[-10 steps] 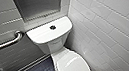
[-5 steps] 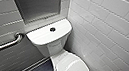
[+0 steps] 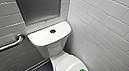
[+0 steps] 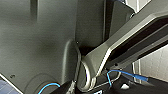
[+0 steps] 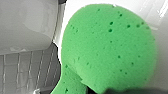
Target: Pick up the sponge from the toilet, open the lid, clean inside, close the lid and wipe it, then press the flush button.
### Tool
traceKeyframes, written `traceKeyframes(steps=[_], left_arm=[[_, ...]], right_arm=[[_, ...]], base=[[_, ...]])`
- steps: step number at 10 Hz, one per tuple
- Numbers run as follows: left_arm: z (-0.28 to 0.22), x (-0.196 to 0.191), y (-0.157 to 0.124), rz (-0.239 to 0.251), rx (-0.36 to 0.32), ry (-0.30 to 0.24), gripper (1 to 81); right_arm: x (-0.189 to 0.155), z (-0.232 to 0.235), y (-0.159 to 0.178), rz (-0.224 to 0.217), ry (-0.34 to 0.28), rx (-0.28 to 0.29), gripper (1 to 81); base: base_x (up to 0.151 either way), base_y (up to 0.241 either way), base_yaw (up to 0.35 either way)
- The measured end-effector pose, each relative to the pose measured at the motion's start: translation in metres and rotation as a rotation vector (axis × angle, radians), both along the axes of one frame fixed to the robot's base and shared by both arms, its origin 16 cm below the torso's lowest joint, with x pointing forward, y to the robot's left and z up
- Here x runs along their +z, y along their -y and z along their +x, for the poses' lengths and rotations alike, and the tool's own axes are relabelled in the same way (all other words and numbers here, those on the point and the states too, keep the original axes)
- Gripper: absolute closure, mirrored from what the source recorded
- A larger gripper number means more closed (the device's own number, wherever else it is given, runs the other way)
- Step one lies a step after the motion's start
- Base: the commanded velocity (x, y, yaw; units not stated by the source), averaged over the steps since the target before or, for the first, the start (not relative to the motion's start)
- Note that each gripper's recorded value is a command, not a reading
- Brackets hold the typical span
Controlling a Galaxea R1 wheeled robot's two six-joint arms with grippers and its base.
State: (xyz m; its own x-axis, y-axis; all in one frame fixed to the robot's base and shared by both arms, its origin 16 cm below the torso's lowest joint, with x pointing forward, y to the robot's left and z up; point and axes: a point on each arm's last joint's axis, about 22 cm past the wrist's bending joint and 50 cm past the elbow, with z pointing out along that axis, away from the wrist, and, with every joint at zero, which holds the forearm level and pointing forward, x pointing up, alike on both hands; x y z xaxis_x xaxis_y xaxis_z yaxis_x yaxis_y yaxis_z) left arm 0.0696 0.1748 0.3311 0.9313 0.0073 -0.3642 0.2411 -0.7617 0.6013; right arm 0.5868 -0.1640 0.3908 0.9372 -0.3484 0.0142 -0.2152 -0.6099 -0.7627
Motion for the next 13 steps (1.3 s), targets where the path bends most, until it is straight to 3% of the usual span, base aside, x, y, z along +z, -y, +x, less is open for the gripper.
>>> traceKeyframes(steps=[2,6,10,13], left_arm=[[-0.002,-0.003,-0.005,0.013,-0.003,-0.002,1.0],[-0.008,-0.012,0.001,0.025,-0.004,-0.009,1.0],[-0.012,-0.013,0.000,0.030,-0.005,-0.014,1.0],[-0.023,-0.012,0.002,0.033,-0.004,-0.036,1.0]], right_arm=[[-0.008,0.034,-0.006,-0.011,-0.002,-0.045,81.1],[-0.023,0.096,-0.021,-0.054,-0.001,-0.078,81.1],[0.006,0.173,-0.043,-0.069,0.071,-0.072,81.1],[-0.025,0.160,-0.036,-0.112,0.017,-0.081,81.1]], base=[[0.000,0.000,0.000],[0.000,0.000,0.000],[0.000,0.000,0.000],[0.000,0.000,0.000]])
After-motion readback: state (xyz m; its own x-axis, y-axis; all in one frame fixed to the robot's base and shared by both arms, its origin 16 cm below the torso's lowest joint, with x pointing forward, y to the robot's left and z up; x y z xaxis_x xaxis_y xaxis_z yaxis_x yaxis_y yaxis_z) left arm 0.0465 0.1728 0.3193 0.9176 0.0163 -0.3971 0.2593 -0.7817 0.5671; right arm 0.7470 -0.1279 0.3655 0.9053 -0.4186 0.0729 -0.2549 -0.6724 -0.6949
